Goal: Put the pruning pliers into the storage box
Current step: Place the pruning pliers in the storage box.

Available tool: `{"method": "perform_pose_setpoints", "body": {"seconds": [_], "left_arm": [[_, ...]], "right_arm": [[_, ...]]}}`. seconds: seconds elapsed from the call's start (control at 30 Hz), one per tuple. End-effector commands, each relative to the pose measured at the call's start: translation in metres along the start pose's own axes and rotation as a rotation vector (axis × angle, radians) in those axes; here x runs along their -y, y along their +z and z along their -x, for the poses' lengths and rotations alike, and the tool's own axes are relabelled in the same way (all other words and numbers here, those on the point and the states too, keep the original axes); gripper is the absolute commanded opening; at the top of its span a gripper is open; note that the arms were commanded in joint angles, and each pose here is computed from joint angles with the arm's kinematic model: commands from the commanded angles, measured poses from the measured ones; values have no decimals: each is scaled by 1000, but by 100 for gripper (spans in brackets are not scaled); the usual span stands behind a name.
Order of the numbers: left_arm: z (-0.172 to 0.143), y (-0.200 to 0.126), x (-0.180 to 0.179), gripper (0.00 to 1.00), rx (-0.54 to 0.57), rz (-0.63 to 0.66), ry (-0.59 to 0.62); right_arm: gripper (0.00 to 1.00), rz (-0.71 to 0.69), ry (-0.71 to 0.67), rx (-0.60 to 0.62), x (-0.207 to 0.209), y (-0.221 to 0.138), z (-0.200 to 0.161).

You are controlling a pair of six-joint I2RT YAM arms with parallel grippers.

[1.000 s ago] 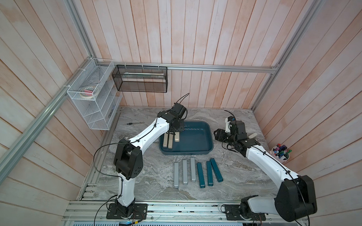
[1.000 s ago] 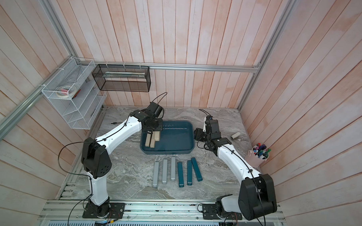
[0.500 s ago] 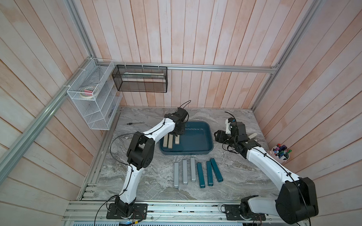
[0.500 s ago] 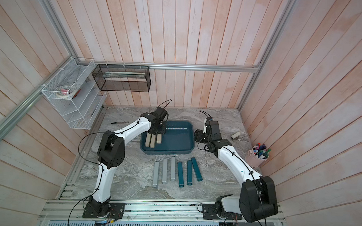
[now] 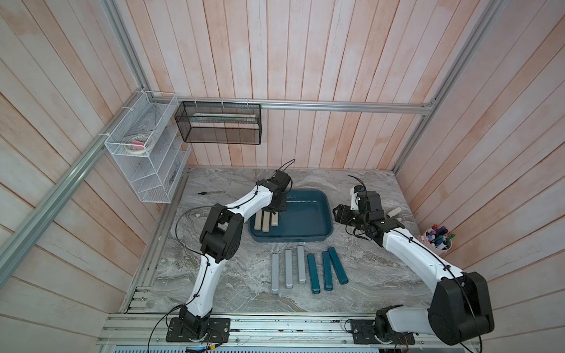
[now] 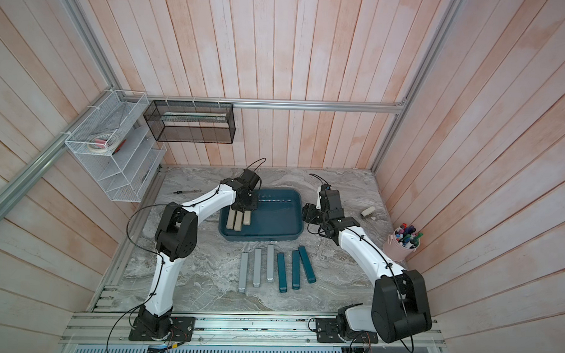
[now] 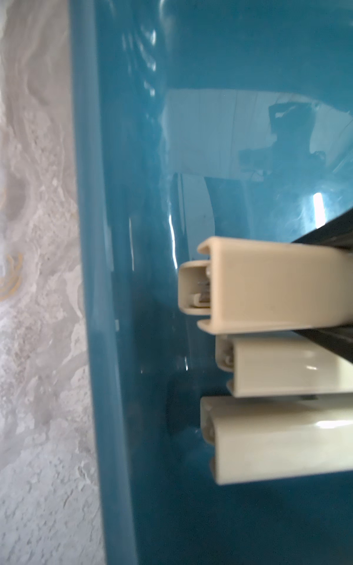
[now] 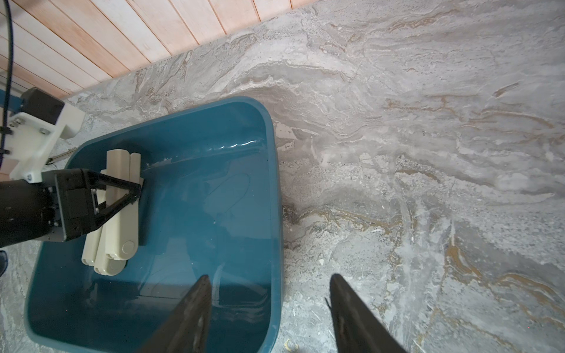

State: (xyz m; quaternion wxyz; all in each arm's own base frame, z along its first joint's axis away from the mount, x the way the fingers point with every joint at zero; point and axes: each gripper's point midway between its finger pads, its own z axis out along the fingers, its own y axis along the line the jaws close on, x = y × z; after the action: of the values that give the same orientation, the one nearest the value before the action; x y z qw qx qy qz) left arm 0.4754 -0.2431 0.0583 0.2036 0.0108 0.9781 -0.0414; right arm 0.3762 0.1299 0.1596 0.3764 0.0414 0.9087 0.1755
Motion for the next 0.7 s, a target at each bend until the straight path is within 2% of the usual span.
{"method": "perform_pose_setpoints", "body": {"seconds": [0.0, 0.27, 0.67], "left_arm": [[-4, 15, -12, 23, -2, 46, -11], [-13, 22, -18, 24, -17, 67, -24], [-7, 17, -14, 36, 5, 42, -63]], "right_arm": [[62, -2, 7, -19, 4, 6, -8], [63, 2, 13, -24, 5, 8, -12], [63, 1, 8, -22, 5, 5, -10]]}}
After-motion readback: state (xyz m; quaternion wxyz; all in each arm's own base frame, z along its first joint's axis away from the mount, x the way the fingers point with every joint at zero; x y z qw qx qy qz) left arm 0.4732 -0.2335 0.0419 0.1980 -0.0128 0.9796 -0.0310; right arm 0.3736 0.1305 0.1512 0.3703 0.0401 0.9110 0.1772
